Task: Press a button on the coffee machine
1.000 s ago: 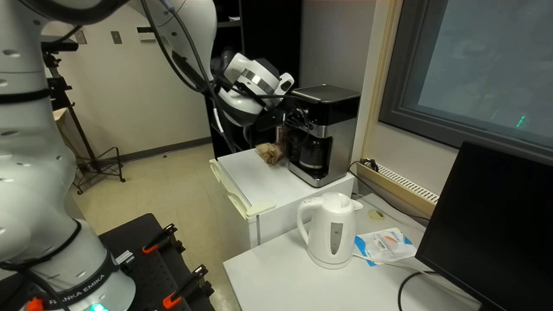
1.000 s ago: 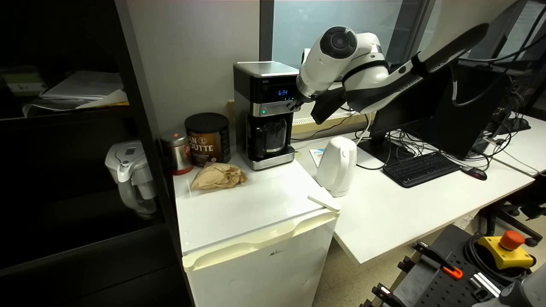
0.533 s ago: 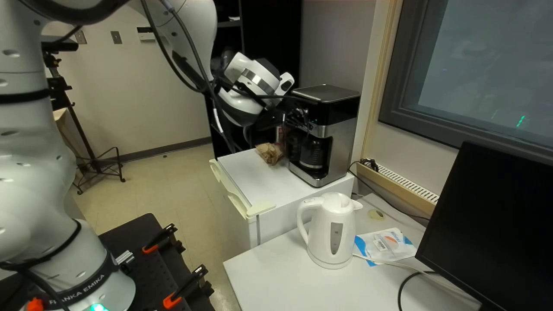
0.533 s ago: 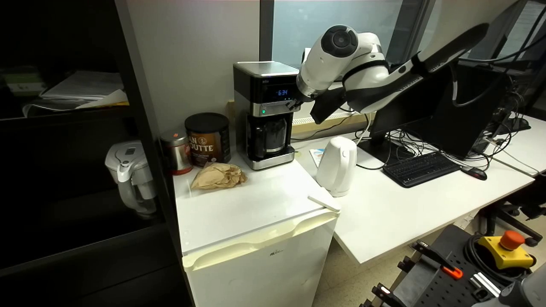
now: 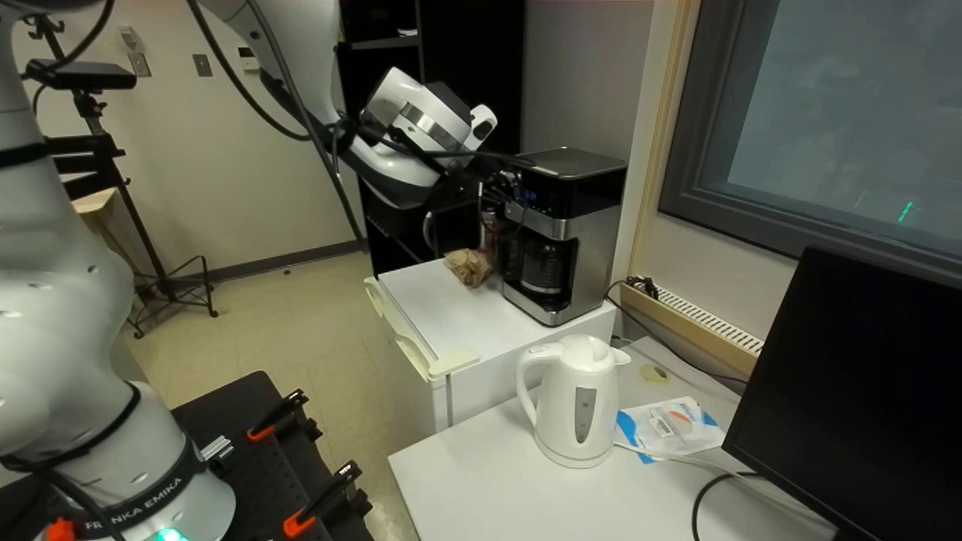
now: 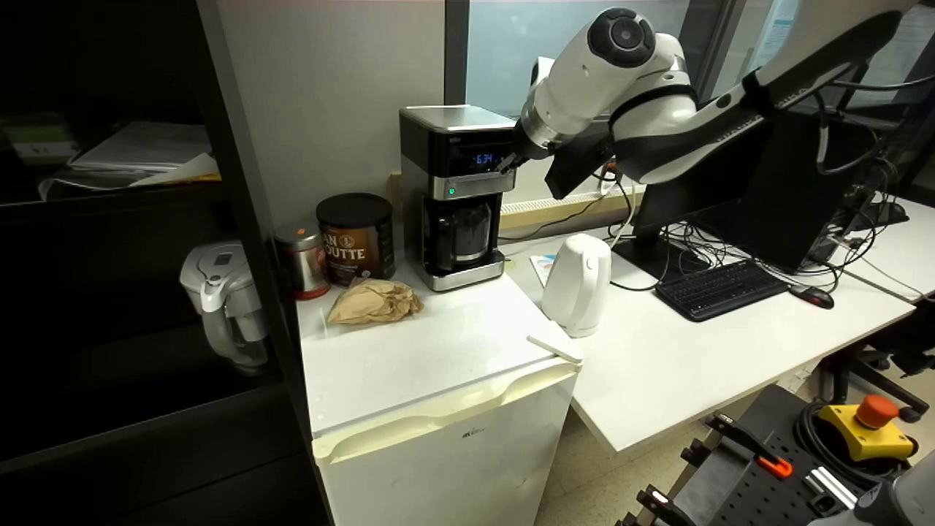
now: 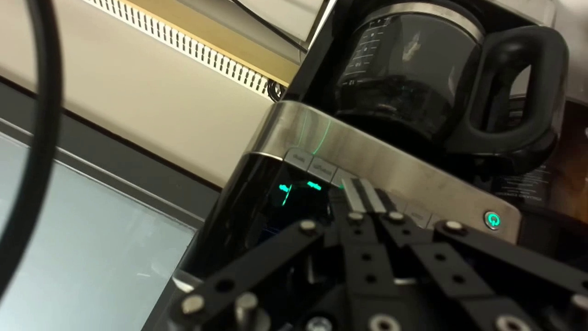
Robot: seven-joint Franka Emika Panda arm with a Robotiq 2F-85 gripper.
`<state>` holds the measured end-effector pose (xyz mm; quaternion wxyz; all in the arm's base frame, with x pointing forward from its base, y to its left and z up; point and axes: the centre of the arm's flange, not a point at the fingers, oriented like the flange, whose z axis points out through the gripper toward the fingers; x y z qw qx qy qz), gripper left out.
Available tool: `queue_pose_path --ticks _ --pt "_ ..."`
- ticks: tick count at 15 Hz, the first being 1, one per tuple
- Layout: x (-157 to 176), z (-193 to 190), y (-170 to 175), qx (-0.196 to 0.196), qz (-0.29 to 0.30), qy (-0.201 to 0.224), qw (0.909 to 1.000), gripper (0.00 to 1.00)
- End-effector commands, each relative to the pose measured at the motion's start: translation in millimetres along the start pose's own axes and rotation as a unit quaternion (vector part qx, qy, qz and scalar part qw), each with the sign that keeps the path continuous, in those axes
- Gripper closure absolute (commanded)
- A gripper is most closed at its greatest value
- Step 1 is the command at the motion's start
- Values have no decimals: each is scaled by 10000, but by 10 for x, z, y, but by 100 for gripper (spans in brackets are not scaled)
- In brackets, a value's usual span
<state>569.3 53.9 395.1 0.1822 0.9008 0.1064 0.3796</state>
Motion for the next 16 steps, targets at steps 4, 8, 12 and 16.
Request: queue_pose_path --ticks 4,8,12,16 --pt "-334 -622 -5 77 -28 -91 9999 100" --pt "-570 -848 -63 96 89 -377 9992 100" --pt "-801 -990 -154 347 166 -1112 9931 100" --pt "-1046 -1019 -305 768 222 -2016 9762 100"
